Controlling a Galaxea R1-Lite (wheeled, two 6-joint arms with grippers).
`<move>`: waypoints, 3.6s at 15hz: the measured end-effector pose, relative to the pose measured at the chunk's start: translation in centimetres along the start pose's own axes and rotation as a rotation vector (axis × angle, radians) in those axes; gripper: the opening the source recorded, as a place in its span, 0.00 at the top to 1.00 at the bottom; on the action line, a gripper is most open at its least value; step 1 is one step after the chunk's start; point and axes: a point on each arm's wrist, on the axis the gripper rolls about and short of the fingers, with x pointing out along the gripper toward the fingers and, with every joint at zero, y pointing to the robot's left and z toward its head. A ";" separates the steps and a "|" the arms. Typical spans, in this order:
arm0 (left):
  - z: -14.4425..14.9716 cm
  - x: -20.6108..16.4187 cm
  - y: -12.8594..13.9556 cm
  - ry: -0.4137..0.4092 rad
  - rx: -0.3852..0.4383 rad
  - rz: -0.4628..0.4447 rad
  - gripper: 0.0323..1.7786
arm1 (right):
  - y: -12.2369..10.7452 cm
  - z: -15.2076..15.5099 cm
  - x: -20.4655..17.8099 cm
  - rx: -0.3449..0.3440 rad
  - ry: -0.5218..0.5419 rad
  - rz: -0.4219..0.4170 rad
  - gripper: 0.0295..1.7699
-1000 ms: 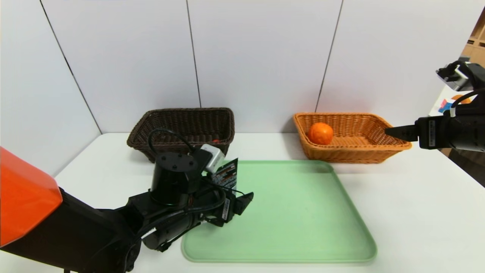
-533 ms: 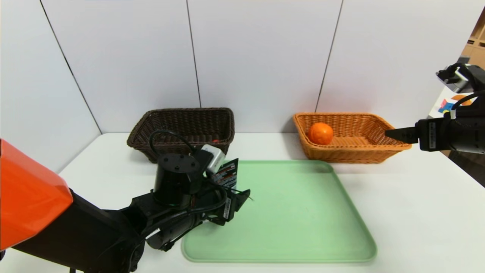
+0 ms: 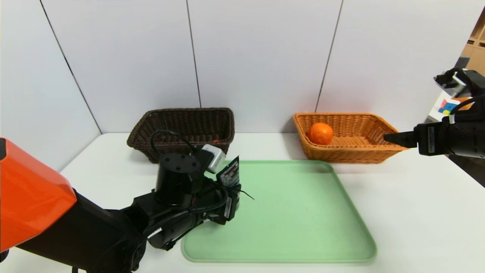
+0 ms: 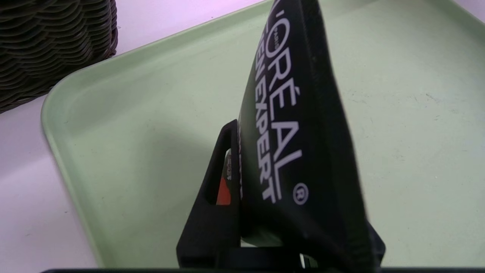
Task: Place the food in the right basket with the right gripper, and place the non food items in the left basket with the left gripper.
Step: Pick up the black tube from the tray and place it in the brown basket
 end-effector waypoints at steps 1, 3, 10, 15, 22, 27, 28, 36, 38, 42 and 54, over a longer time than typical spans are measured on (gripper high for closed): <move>0.0 0.0 0.0 0.000 -0.002 0.002 0.77 | 0.0 -0.1 0.0 -0.001 0.003 0.000 0.04; 0.0 0.0 0.1 0.000 -0.004 0.006 0.77 | 0.0 -0.2 0.1 -0.001 0.006 0.001 0.04; 3.1 -1.3 -0.3 -0.085 -0.001 -0.006 0.77 | 0.2 -0.8 0.0 -0.001 0.010 0.006 0.04; 9.4 -3.9 -0.5 -0.156 -0.008 0.017 0.77 | 0.3 -0.6 -0.2 -0.004 -0.006 0.011 0.04; 16.4 -6.1 5.3 -0.222 -0.039 0.229 0.77 | 0.5 -0.1 -1.0 -0.006 -0.045 0.020 0.04; 17.4 -3.7 11.1 -0.215 -0.044 0.378 0.77 | 0.8 -0.1 -1.1 -0.010 -0.047 0.030 0.04; 17.5 -3.2 12.0 -0.204 -0.048 0.398 0.77 | 0.8 -0.1 -1.1 -0.010 -0.047 0.030 0.04; 15.6 1.1 16.8 -0.080 -0.086 0.471 0.77 | 0.7 -0.1 -0.9 -0.006 -0.043 0.029 0.04; 15.1 2.3 17.8 -0.068 -0.091 0.483 0.77 | 0.8 -0.1 -0.7 -0.007 -0.039 0.032 0.04; 13.6 4.5 19.4 -0.021 -0.105 0.500 0.77 | 0.8 -0.1 -0.4 -0.005 -0.030 0.035 0.04; 11.5 6.9 20.5 0.037 -0.116 0.508 0.77 | 0.9 -0.2 0.8 -0.009 -0.018 0.037 0.04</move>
